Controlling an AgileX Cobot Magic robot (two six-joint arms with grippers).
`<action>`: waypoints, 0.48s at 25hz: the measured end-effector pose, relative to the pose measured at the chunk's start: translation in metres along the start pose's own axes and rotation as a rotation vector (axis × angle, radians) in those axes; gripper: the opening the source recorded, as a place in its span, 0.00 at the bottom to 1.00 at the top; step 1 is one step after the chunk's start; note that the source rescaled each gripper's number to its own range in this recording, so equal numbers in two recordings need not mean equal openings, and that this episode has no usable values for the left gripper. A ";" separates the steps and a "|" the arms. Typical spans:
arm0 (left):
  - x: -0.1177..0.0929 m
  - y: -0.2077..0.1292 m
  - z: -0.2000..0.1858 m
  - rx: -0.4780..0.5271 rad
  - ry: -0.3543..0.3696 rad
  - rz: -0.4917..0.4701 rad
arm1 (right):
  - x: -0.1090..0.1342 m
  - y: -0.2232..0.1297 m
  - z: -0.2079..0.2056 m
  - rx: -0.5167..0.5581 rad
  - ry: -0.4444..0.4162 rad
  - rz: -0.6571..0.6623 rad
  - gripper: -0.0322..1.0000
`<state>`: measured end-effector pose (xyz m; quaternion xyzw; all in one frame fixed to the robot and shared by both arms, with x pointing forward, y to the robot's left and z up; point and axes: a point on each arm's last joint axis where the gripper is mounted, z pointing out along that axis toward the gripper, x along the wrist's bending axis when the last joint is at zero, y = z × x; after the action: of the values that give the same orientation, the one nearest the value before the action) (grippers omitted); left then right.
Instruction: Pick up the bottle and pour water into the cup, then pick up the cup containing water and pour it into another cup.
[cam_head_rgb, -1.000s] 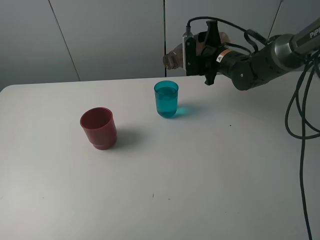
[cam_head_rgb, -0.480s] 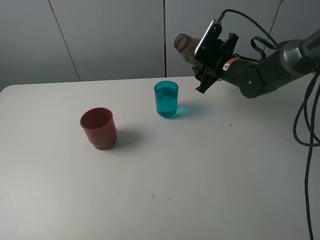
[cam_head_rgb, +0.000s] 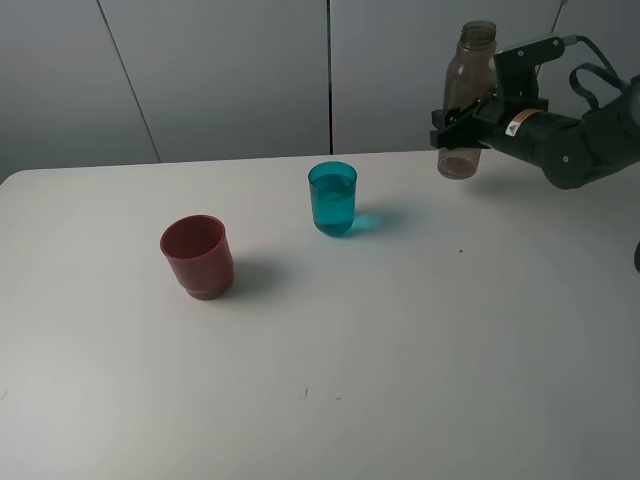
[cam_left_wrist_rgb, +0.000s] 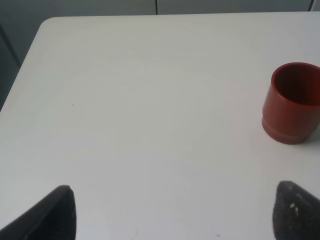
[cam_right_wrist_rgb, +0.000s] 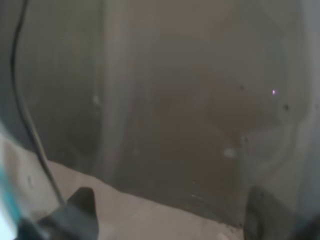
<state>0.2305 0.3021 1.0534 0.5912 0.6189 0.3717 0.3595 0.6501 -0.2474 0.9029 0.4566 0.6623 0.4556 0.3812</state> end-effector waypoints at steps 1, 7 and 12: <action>0.000 0.000 0.000 0.000 0.000 0.000 | -0.006 -0.005 0.000 0.008 -0.012 0.020 0.03; 0.000 0.000 0.000 0.000 0.000 -0.002 | -0.015 -0.029 0.005 0.047 -0.018 0.061 0.03; 0.000 0.000 0.000 0.000 0.000 -0.002 | -0.014 -0.035 0.007 0.034 -0.012 0.073 0.03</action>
<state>0.2305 0.3021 1.0534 0.5906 0.6195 0.3713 0.3599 0.6521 -0.2643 0.8689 0.4894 0.6507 0.4552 0.3604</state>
